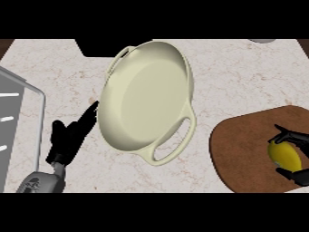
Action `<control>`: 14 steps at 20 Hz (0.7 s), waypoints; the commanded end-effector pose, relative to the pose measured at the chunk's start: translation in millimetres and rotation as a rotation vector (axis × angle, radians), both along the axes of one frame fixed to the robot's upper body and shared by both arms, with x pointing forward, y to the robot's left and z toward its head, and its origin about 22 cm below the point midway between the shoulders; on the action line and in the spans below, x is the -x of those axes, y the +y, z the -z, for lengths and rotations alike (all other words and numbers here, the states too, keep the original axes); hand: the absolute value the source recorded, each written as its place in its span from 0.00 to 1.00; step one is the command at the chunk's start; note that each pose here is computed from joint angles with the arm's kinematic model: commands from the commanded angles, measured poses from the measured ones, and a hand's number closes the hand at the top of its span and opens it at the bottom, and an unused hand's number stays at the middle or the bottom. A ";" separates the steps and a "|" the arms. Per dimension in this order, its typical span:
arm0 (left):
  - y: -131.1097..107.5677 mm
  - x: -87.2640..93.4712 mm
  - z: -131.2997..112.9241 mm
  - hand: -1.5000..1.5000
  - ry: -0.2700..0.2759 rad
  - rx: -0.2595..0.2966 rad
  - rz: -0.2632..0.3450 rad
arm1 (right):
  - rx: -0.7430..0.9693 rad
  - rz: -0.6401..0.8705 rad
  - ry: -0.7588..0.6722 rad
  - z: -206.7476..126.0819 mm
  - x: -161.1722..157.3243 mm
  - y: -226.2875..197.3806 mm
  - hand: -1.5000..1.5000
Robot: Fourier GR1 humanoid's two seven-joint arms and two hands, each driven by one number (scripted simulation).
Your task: Pick the lemon from the cutting board and place it in the pot
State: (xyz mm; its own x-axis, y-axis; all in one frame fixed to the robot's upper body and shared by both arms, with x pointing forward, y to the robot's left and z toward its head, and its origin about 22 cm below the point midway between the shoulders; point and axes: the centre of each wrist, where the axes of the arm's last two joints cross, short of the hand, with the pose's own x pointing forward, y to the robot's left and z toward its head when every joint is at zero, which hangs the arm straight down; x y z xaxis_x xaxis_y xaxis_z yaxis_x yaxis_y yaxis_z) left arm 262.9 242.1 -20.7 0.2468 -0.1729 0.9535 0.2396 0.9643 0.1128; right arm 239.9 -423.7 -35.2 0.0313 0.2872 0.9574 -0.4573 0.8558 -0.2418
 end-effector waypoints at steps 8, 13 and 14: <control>16.6 1.0 -1.9 0.50 0.013 0.002 -0.016 | -0.163 0.027 -0.076 44.1 29.7 26.3 1.00; 7.4 11.4 7.8 0.50 0.042 -0.003 -0.059 | 0.141 0.349 -0.281 2.4 19.8 41.5 1.00; 20.7 18.4 14.2 0.50 0.056 -0.023 -0.086 | 0.192 0.415 -0.322 -3.6 19.8 37.5 1.00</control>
State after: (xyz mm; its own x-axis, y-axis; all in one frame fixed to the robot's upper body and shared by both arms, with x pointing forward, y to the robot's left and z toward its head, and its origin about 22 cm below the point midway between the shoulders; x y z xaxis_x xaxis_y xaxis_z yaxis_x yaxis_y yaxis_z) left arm 255.5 251.9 -24.0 0.2658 -0.1704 0.9489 0.2018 0.9723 0.1180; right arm 224.7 -392.0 -43.0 -0.1189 0.3545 0.9275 -0.1712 0.9128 -0.3709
